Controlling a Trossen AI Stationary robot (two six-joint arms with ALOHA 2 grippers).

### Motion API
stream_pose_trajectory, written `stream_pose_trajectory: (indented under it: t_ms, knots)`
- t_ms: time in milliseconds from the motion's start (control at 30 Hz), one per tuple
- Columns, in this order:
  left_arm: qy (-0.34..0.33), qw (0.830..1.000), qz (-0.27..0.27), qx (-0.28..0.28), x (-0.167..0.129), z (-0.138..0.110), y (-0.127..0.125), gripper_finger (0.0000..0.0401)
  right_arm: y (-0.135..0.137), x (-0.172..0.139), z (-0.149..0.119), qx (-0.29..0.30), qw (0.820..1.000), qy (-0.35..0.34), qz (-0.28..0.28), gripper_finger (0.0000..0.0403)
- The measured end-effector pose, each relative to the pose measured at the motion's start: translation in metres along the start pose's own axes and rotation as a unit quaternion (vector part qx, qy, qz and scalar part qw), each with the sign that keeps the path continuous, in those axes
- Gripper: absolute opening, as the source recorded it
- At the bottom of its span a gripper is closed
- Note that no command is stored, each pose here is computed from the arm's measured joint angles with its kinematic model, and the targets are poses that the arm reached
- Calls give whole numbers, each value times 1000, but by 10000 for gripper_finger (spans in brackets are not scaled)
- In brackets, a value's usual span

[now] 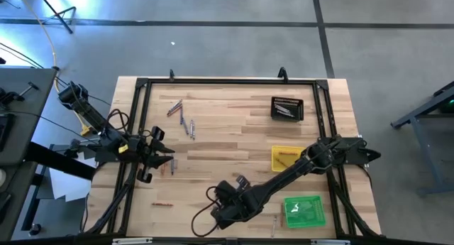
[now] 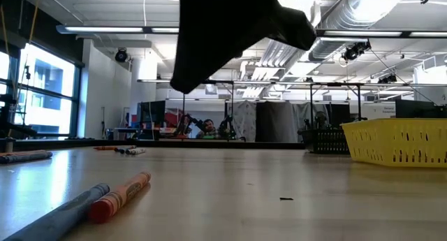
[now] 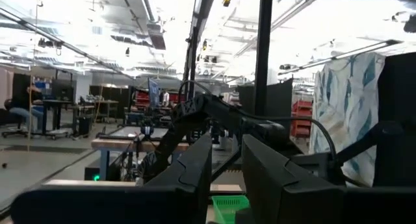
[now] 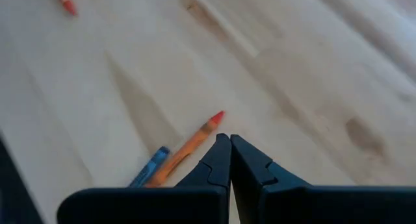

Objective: Sort crayons
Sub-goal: Put the orange crayon into the yellow basket

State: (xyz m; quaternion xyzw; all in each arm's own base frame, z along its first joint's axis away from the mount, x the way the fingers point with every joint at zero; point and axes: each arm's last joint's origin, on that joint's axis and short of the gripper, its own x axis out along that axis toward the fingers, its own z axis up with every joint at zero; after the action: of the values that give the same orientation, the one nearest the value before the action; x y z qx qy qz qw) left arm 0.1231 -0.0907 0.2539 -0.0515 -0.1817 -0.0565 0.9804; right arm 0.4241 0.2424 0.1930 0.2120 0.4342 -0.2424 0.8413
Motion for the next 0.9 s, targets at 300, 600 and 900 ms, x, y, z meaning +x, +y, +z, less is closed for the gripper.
stream_pose_trajectory:
  t_ms: [300,600,900]
  knots:
    - [-2,1000,0,4,0,0,0,74,8,3,9,-10,997,30,73,34]
    - [7,1000,-4,-24,0,-2,-1,74,6,14,9,84,994,43,61,108]
    - [17,998,-26,-46,-1,-6,-9,74,3,31,4,135,990,41,31,114]
